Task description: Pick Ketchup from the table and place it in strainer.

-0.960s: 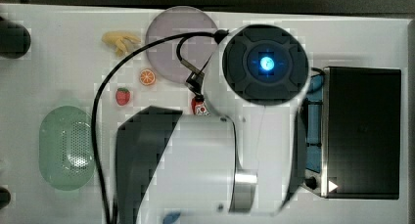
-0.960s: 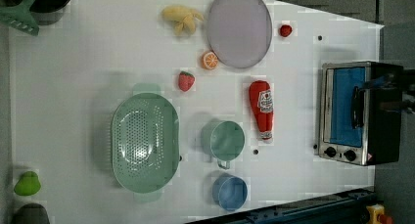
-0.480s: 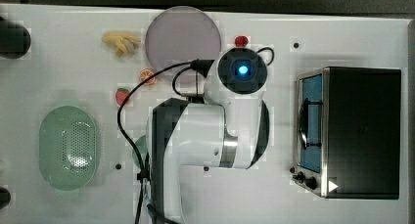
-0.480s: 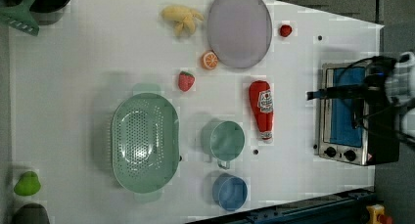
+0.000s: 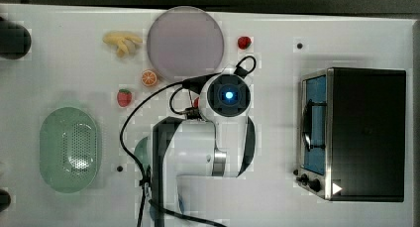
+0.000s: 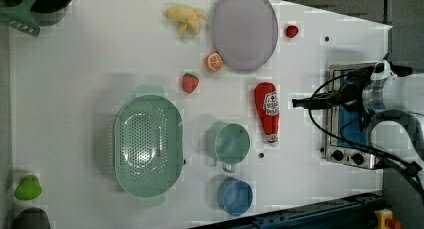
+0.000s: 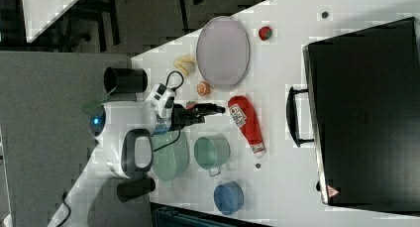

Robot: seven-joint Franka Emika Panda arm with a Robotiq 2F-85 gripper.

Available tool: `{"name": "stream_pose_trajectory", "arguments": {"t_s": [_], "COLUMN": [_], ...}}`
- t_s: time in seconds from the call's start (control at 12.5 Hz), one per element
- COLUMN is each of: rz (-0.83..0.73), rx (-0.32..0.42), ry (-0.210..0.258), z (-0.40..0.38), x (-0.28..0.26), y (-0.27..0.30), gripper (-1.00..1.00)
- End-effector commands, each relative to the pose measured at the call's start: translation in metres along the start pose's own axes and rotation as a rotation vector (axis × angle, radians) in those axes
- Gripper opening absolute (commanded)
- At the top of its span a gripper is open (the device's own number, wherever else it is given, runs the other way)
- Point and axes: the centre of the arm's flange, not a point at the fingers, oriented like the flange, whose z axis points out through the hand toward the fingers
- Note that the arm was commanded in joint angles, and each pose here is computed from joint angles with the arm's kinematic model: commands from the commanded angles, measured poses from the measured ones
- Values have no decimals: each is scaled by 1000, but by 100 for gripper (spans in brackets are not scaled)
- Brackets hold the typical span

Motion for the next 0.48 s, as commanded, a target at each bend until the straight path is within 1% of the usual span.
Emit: {"name": "stream_pose_trajectory", "arguments": {"t_s": [0.08,0.16,0.4,0.48], "rz": [-99,-105,-112,-116], "rx": [-36,-44,-31,-29], "ry": [-34,-40,-48,-45], "z": [42,54,90,101], "x": [0,-2,-5,-6], "y": [-3,-3,-9,-11], "gripper": [100,100,100,100]}}
